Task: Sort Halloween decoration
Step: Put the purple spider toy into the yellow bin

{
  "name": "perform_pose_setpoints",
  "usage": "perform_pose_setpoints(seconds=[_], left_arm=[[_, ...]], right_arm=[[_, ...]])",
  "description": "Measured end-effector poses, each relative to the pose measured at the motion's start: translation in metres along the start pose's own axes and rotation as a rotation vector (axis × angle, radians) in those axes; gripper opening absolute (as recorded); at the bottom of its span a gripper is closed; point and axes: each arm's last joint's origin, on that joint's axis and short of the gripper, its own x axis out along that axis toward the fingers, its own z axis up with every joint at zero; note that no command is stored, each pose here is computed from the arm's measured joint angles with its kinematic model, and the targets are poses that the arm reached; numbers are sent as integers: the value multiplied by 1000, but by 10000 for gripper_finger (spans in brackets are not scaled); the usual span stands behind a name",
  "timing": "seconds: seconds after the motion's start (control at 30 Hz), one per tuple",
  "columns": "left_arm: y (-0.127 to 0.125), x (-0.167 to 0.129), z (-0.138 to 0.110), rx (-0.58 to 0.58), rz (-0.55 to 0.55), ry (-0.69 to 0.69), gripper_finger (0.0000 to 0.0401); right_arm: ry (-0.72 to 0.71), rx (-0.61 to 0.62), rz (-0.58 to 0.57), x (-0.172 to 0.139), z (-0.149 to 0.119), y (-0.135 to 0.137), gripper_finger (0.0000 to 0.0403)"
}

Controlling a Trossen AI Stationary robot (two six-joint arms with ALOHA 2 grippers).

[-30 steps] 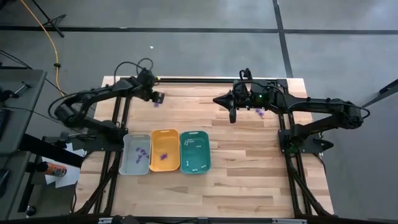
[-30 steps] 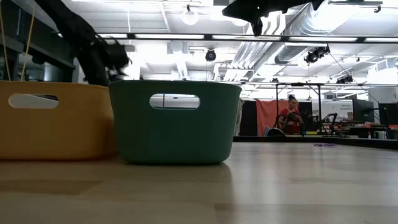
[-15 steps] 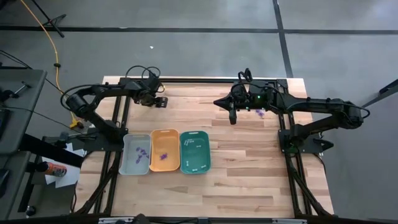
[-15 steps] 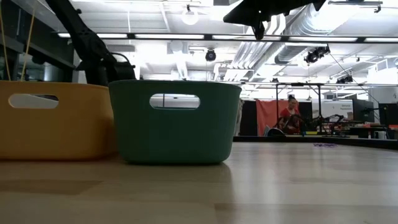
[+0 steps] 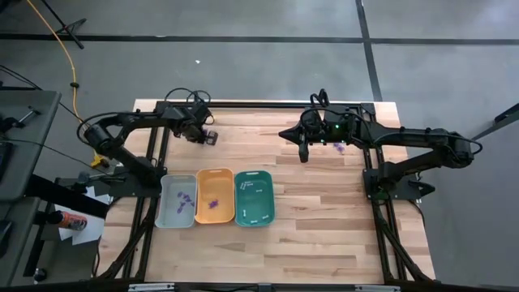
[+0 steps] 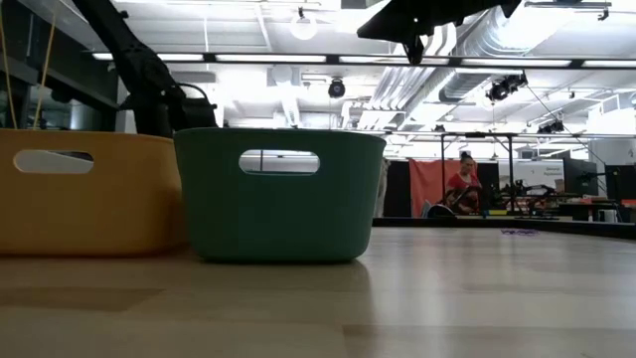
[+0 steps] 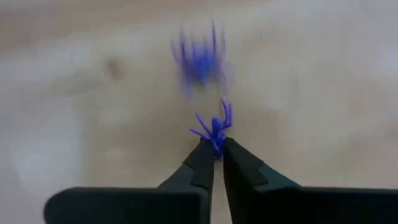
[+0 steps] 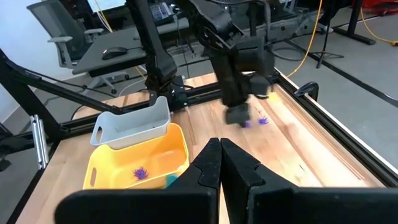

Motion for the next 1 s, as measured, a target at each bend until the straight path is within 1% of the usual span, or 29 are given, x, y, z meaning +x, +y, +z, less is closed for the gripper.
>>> perform_pose_setpoints(seconds=[0.07,0.1,0.23,0.3,0.4,0.53,0.63,0.73,0.8,0.87,0.93,1.0], left_arm=[[1,-8,-6,14,-25,32,16],[1,-14,-7,20,-50,25,15],[3,-46,-11,49,-150,-46,2],[3,-65,-15,81,-244,-106,3],[0,-96,-20,129,-384,-245,1],[-12,-138,-25,228,-622,-521,1],[-27,-166,-28,326,-795,-725,1],[-45,-186,-34,463,-927,-903,0],[-54,-194,-42,575,-976,-984,0],[-62,-199,-51,658,-1010,-1026,0],[-67,-201,-57,689,-1026,-1032,0],[-71,-201,-62,691,-1025,-1032,0]], right_arm=[[5,1,0,0,0,0,0],[5,1,1,0,0,0,0],[5,1,1,0,0,0,0],[4,0,1,0,0,0,0],[2,-1,1,0,0,0,0],[-24,-1,9,0,2,1,0],[-52,14,36,0,5,2,0],[-96,10,91,-1,10,4,0],[-125,5,143,-1,14,6,0],[-149,19,178,-2,16,7,0],[-163,31,195,-2,18,8,0],[-163,26,197,-2,18,8,0]])
